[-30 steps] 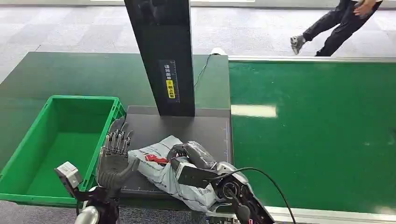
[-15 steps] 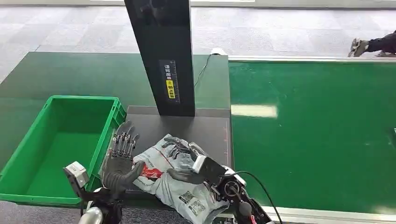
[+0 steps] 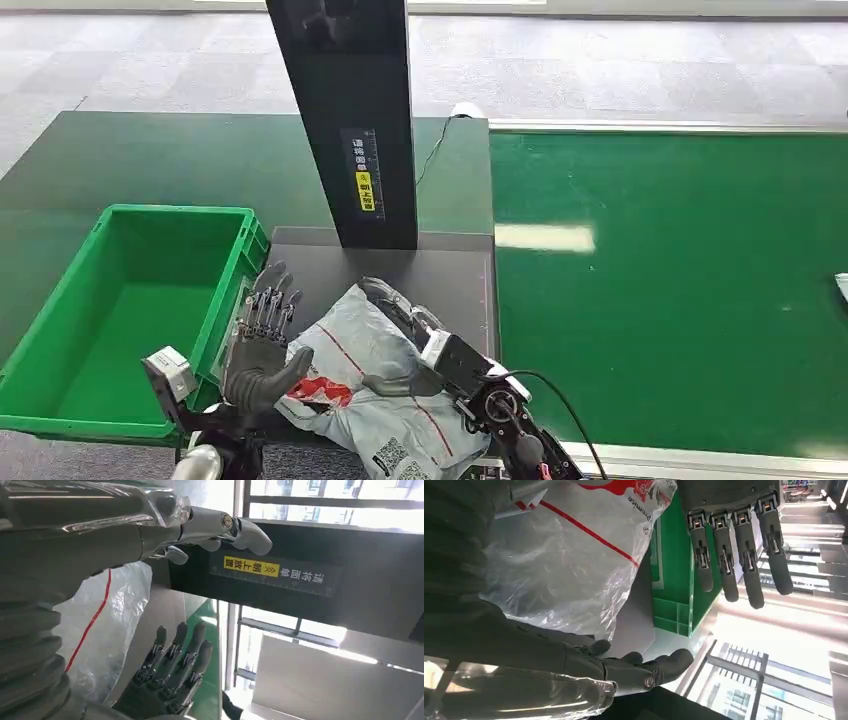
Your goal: Moved the parcel from conveyor to table for the left to box.
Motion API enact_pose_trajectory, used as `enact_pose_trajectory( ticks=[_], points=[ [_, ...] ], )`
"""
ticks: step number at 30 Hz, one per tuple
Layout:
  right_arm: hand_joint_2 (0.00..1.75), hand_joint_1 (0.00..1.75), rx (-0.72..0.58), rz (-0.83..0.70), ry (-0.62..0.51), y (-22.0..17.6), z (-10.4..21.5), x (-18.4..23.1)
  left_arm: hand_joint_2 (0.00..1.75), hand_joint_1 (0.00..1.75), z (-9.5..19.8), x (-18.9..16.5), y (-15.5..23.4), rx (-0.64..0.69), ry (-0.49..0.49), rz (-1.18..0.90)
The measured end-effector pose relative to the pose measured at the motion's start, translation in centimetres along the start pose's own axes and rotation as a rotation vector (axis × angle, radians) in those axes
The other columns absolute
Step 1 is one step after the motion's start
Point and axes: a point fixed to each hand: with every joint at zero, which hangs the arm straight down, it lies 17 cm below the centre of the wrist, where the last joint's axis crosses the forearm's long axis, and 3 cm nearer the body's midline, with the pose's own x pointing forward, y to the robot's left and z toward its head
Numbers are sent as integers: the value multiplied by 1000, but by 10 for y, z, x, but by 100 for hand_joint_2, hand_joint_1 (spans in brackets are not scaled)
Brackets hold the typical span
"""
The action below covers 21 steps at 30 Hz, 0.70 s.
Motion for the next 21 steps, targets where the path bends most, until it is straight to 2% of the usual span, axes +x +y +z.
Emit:
enact_pose_trajectory(
  ticks=[4,12,14,17,21],
  points=[
    [175,0,-49,-29,-30,-9,1,7,175,0,1,-3,-6,-33,10,-16],
    [175,0,-168,-52,-127,-33,8,33,175,0,27,-45,-59,-287,149,-138],
    [175,0,-205,-50,-146,-41,11,39,175,0,34,-58,-63,-334,178,-244],
    [175,0,-267,-55,-183,-56,15,54,175,0,59,-86,-67,-506,251,-513],
    [175,0,-324,-53,-205,-75,15,68,175,0,83,-103,-72,-653,305,-617]
  ],
)
